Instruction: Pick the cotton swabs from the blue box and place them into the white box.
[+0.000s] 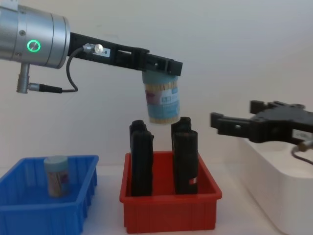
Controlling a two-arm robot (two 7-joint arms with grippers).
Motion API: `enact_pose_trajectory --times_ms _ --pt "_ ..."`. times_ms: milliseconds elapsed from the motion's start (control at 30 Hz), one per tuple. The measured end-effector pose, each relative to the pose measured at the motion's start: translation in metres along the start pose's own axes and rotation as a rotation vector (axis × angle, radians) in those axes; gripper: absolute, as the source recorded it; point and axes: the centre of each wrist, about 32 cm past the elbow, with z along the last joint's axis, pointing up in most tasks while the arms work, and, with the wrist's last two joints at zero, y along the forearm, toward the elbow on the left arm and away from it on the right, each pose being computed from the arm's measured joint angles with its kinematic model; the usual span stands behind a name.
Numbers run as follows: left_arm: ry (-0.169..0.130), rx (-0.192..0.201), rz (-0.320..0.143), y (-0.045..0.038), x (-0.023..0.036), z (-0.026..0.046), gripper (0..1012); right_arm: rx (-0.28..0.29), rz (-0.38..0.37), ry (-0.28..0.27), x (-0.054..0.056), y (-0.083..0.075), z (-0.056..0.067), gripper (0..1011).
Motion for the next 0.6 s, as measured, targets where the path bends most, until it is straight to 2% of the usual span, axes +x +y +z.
enact_pose_trajectory --times_ms 300,600 --pt "-0.001 0.0 -0.001 0.0 0.0001 0.0003 661 0.005 0.093 -0.028 -0.003 0.023 0.01 1001" --pt "-0.001 -0.001 -0.002 0.0 0.0001 0.0004 660 -0.009 0.158 -0.058 -0.005 0.038 0.017 1002"
